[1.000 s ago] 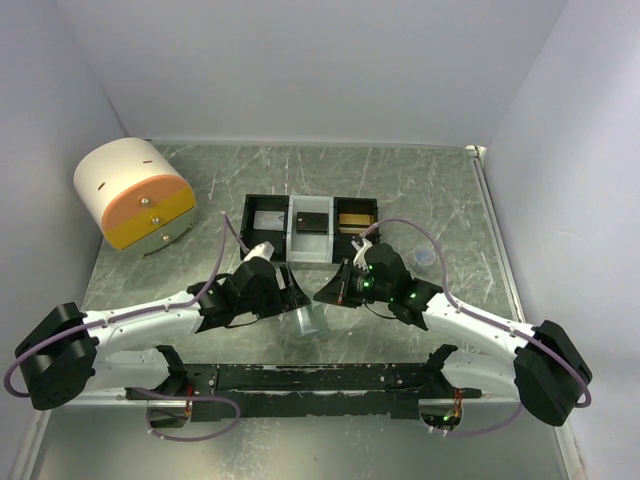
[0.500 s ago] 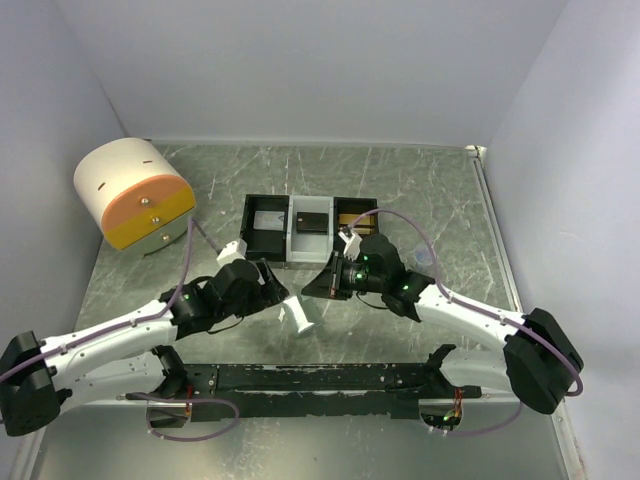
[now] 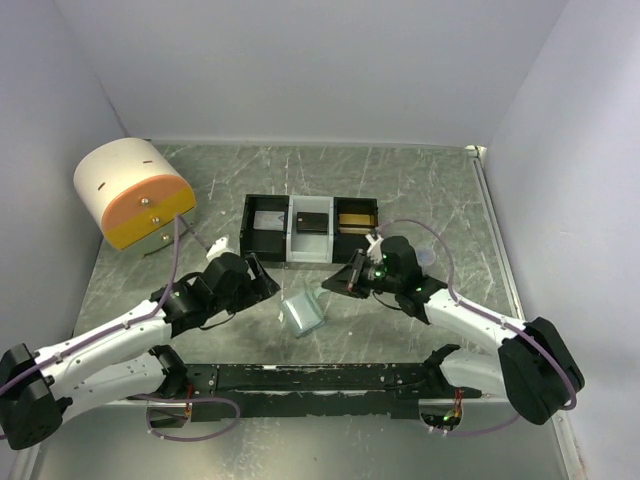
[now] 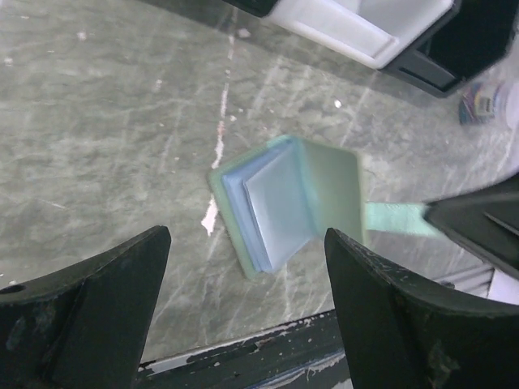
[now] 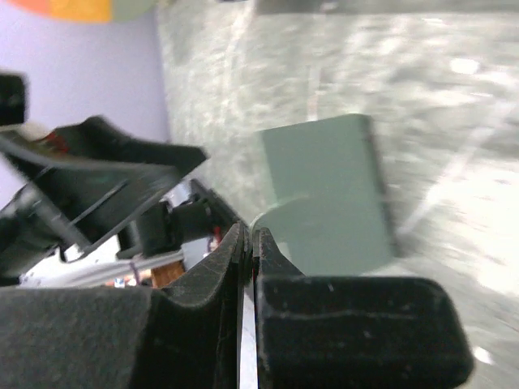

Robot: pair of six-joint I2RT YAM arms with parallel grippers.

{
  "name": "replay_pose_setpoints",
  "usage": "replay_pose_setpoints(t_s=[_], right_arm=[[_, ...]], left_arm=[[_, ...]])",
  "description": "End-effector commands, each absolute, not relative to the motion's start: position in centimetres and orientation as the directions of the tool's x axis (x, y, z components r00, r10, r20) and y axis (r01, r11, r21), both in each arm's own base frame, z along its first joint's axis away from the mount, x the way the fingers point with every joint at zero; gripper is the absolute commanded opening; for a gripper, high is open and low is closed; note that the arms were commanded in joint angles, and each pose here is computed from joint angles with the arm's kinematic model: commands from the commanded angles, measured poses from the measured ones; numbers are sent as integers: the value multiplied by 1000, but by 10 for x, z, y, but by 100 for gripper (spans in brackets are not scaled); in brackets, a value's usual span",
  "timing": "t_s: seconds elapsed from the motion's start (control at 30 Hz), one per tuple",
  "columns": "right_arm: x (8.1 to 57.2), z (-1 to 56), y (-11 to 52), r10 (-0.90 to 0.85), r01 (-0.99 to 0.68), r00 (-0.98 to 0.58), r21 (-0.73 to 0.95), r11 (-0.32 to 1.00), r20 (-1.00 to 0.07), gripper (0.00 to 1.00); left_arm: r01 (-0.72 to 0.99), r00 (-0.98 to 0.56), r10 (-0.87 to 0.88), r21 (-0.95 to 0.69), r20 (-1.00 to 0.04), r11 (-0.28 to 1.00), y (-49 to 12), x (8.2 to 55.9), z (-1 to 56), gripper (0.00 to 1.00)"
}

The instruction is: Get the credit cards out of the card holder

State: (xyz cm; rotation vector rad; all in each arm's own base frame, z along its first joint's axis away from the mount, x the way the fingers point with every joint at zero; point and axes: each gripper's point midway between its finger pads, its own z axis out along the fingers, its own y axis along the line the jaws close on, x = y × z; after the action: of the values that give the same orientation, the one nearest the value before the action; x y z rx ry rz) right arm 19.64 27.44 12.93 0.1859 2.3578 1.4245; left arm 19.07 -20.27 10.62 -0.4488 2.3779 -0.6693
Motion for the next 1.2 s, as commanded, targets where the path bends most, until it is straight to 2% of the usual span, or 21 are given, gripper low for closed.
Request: replay_pose_setpoints(t_s=[0.0,0.17,0.4,0.8,0.97,1.17], right_arm=[[193,91,240,337,31,-922,829,559,-193,0],[188,60,205,350,99,-921,766,635,-171,0],[171,43,191,344,117,-926,746,655,-157,0],[160,23,183,333,133,-932,717,684,-145,0],[159,20,182,334,138,-932,713,687,-141,0],[160,20,182,333,136,-932,711,690,-145,0]], left_arm=[[-29,-787,-408,-632,-463,774,-230,191,115,89],[57,-843,-308,-642,-442,765,-256,189,105,87],[131,-895,-203,-669,-397,731,-290,189,96,82],[129,-922,-166,-683,-349,719,-311,192,77,69],[168,-916,-171,-735,-362,656,-322,191,90,61],[262,-933,-76,-812,-351,522,-351,176,105,58]])
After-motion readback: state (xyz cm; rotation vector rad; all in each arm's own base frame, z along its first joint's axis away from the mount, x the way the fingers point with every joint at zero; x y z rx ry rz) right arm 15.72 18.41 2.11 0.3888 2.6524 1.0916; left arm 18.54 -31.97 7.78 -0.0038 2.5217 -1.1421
